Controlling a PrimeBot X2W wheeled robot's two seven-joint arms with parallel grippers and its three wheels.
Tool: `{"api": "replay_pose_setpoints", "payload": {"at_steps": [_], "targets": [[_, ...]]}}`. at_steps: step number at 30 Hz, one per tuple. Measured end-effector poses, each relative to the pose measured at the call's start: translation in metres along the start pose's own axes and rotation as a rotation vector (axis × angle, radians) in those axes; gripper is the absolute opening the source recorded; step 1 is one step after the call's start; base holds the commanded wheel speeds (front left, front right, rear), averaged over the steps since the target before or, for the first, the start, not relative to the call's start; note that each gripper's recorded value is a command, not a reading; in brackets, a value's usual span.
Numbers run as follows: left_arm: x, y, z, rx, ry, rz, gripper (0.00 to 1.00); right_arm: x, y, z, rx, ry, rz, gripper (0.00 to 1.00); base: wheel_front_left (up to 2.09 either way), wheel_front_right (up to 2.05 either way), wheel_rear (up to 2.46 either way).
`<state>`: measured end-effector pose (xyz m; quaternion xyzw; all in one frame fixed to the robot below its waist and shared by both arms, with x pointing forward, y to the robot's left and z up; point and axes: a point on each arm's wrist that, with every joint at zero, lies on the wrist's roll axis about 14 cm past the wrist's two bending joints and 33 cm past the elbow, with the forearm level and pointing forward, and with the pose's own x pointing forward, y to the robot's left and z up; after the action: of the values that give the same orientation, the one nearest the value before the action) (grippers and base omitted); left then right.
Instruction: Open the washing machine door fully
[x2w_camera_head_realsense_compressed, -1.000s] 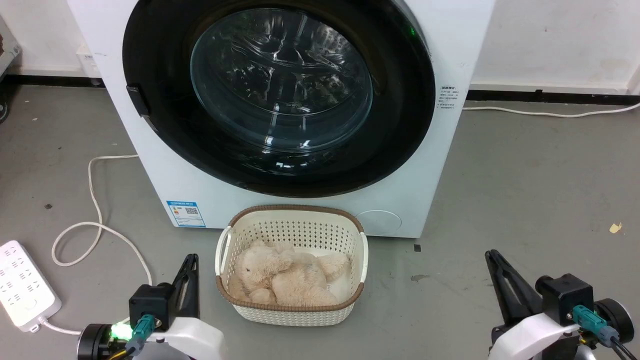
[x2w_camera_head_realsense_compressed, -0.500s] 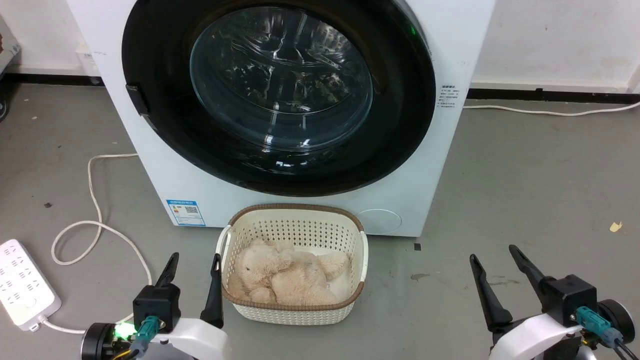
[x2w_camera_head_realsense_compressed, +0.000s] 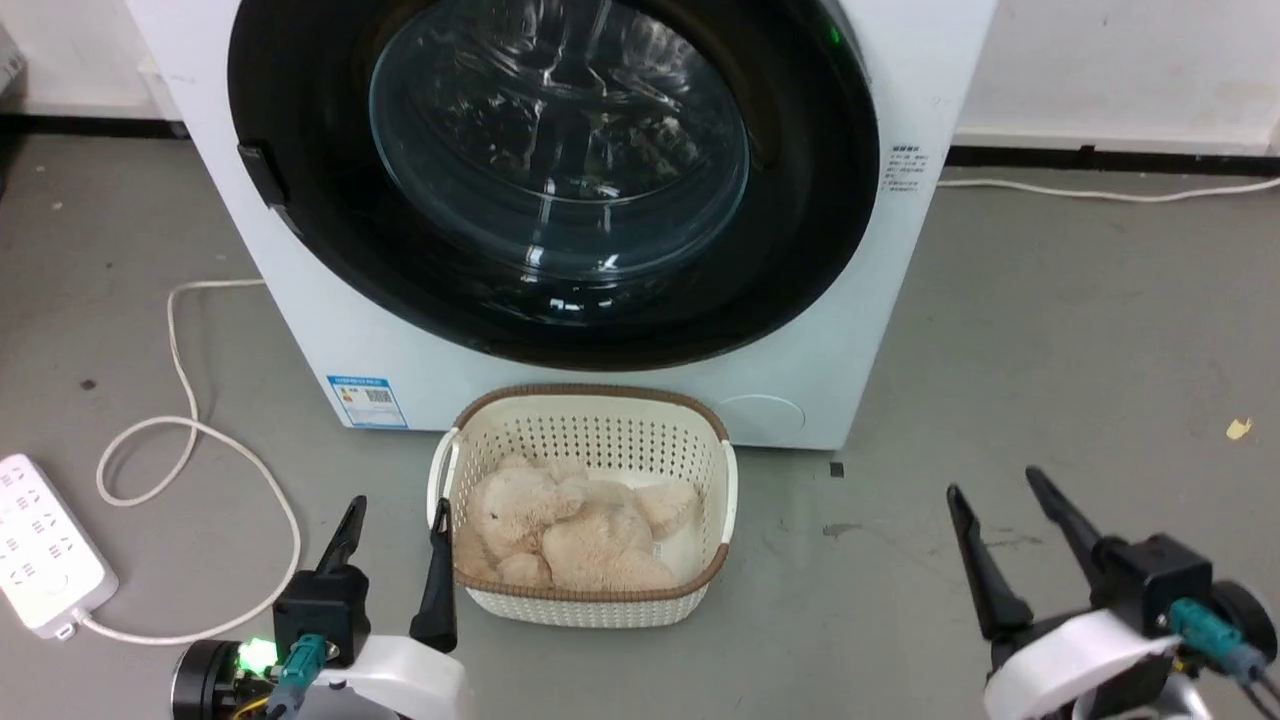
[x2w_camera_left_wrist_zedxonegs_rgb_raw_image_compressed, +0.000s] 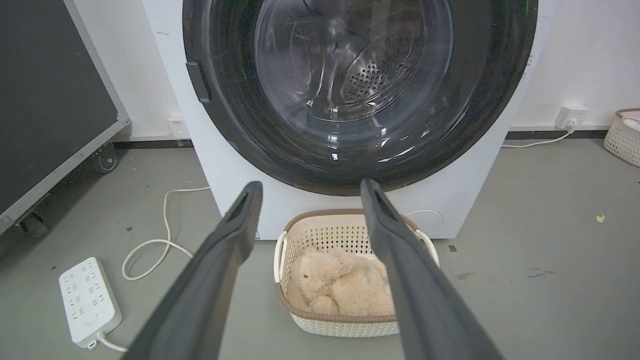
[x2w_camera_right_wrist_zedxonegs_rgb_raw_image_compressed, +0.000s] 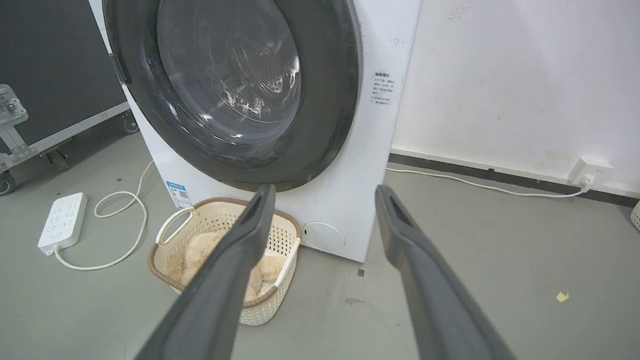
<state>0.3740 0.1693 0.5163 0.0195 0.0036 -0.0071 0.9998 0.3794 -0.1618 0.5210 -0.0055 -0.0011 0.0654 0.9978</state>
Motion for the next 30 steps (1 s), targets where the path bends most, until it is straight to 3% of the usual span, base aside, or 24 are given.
{"api": "replay_pose_setpoints", "payload": {"at_steps": [30], "targets": [[0.027,-0.01,-0.008,-0.002,-0.02,-0.003,1.0,0.082,-0.029,0.05,0.122,-0.136,0.001,1.0,0.0,0.0,0.0]]}}
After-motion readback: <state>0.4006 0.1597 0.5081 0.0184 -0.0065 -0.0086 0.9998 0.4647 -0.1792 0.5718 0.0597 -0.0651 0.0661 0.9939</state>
